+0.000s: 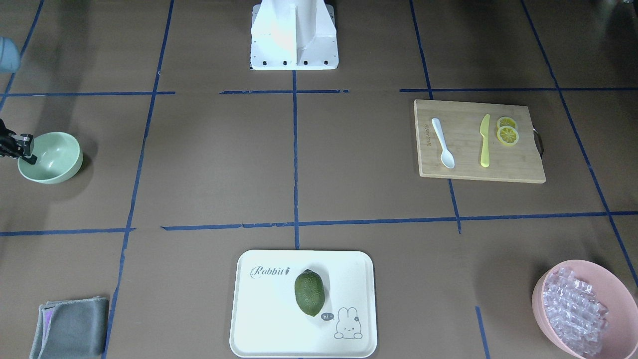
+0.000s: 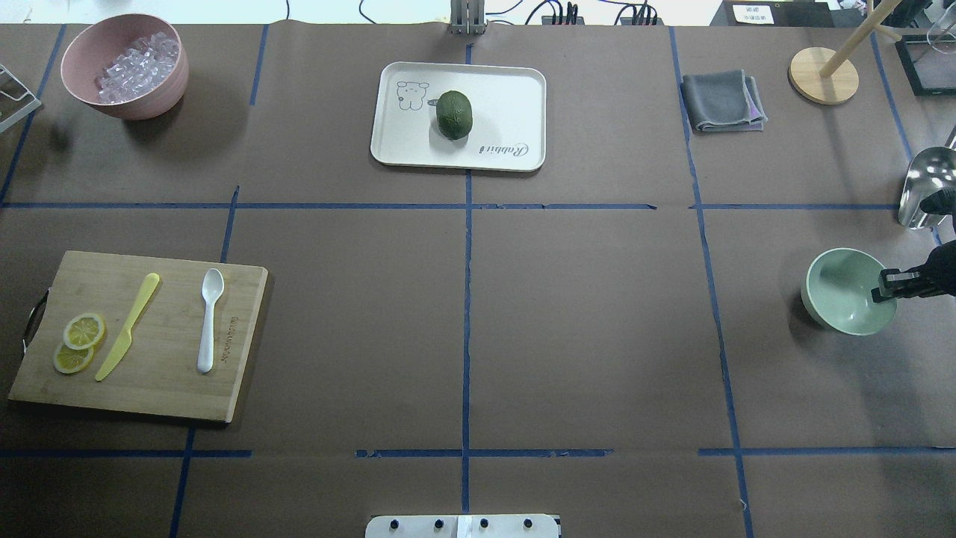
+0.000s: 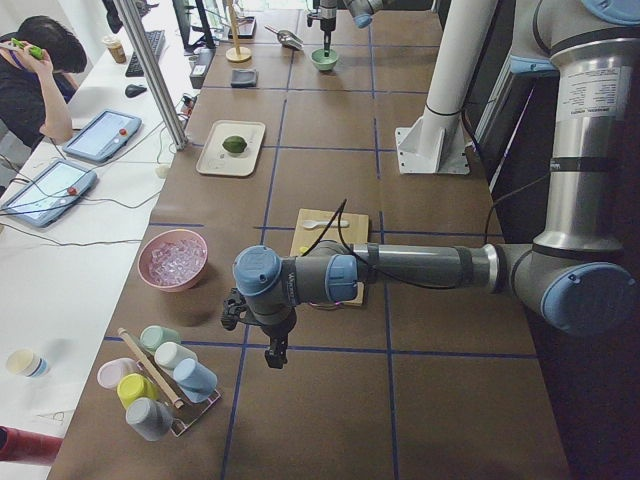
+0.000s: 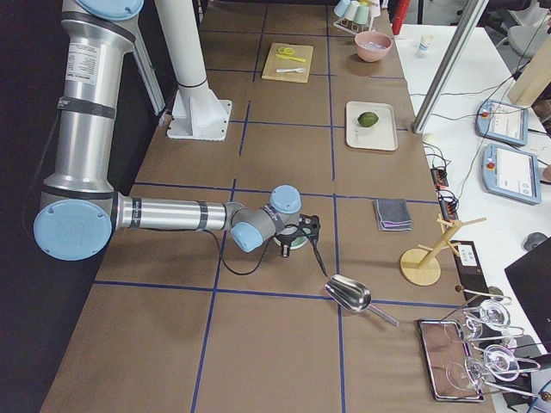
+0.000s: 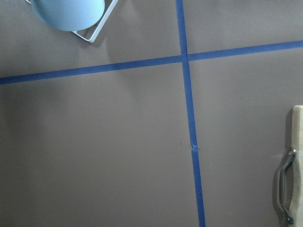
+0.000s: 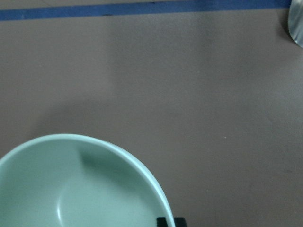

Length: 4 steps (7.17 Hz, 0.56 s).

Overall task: Place spoon in bowl
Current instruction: 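Reach the right gripper to the rim of the pale green bowl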

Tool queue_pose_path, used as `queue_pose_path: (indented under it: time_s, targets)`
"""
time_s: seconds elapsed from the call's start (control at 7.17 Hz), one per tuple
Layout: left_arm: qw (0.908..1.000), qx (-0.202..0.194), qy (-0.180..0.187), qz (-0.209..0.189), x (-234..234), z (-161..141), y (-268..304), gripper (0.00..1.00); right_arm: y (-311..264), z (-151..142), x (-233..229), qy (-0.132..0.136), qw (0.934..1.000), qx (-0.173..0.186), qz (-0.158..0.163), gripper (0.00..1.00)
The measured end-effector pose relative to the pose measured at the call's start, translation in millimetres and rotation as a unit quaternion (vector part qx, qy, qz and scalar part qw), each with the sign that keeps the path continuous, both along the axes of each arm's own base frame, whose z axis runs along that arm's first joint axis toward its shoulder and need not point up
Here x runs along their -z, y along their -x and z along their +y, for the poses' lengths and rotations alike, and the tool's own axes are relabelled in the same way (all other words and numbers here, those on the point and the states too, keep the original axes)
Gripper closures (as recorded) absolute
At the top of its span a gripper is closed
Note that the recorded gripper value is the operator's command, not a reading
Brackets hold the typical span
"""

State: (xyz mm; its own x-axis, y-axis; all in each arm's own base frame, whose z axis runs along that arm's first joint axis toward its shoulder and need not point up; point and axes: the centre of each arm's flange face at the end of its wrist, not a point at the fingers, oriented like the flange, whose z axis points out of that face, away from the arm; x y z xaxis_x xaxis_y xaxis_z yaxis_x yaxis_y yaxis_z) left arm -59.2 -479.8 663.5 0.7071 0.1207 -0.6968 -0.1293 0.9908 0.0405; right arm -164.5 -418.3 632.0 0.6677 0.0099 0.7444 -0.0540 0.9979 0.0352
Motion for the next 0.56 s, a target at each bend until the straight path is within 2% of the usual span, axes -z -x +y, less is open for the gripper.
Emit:
queue_pose_path:
  time_s: [0.28,0.42,0.56]
  targets:
    - [1.0000,0.000,-0.003,0.000,0,0,0,0.00,3,-2,60,-0.032,0.9988,-0.005,-0.036,1.00]
    - [1.0000,0.000,-0.006,0.000,1,-1,0,0.00,11,-9,103,-0.034,0.9969,-0.016,-0.069,1.00]
    - [1.0000,0.000,-0.008,-0.001,1,-1,0,0.00,33,-24,152,-0.023,0.9935,-0.032,-0.107,1.00]
